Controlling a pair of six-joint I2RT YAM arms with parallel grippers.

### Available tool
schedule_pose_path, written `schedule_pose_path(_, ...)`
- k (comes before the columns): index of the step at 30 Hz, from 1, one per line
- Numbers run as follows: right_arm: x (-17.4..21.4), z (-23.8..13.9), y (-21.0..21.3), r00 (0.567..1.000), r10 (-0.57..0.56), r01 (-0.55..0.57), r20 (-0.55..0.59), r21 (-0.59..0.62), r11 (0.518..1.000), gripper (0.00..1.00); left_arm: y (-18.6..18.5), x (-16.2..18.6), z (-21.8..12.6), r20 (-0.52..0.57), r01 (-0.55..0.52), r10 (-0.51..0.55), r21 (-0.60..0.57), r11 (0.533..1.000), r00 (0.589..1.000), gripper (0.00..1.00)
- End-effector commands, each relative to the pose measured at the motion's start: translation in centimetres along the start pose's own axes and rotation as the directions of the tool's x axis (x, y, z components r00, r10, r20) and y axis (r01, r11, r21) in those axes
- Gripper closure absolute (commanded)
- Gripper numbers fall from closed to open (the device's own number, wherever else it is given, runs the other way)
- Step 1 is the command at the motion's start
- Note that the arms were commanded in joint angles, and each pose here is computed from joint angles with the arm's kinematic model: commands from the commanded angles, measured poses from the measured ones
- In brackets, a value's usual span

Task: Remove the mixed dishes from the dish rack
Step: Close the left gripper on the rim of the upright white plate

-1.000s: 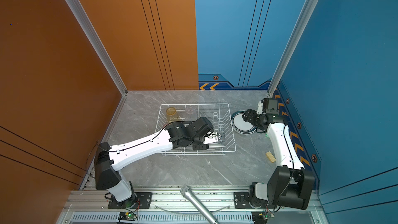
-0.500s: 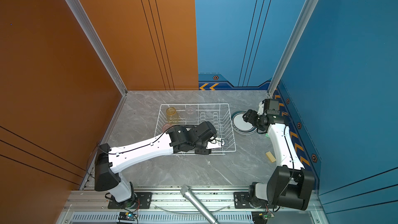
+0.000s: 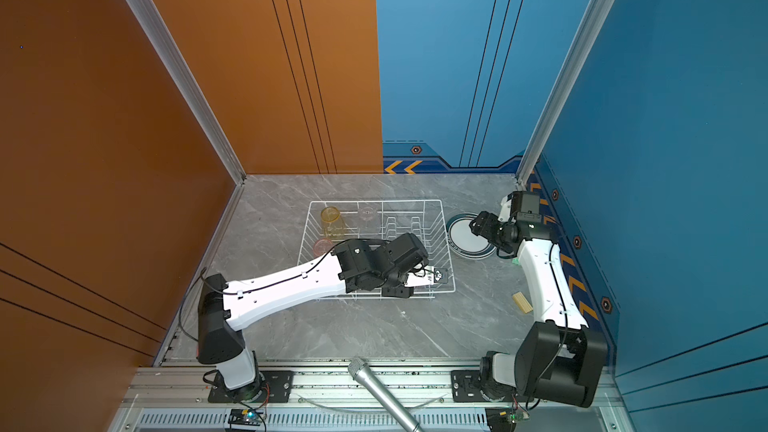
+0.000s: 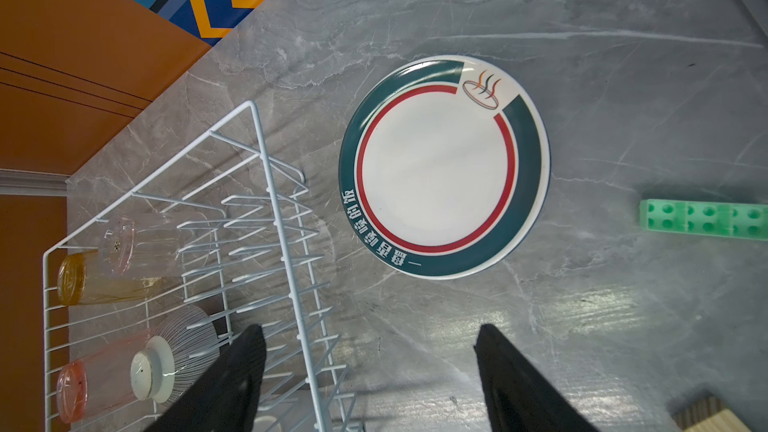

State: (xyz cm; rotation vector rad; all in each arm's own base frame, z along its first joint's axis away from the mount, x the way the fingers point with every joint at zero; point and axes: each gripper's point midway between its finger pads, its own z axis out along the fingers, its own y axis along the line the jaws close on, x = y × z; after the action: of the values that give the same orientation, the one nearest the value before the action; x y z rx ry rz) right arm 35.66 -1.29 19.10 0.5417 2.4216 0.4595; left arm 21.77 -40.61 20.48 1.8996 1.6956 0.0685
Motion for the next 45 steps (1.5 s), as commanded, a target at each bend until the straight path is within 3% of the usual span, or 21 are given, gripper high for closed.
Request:
schedule_pose_path(1, -0.3, -0.7, 0.1, 1.0, -0.005, 0.005, 0.029, -0.022, 1.0, 0.22, -0.4, 0.2, 0.1, -0.036, -0.011, 0.012, 0.032, 0.999, 0.999, 0.47)
schedule_pose_path(20, -0.4, -0.8, -0.8, 0.999, 0.015, -0.014, 0.033, -0.026, 1.0, 0.22, -0.1, 1.9, 2.8, -0.164, 0.051, -0.041, 0.06, 0.997, 0.986, 0.53)
schedule_pose_path(36, -0.3, -0.4, -1.1, 0.999, 0.024, -0.024, 0.027, -0.026, 0.999, 0.22, 0.6, 3.1, 4.0, -0.205, 0.089, -0.075, 0.063, 0.994, 0.976, 0.64)
schedule_pose_path(45, -0.2, -0.4, -1.3, 0.999, 0.027, -0.026, 0.025, -0.023, 0.999, 0.22, 1.2, 3.3, 4.3, -0.217, 0.097, -0.084, 0.048, 0.994, 0.973, 0.76)
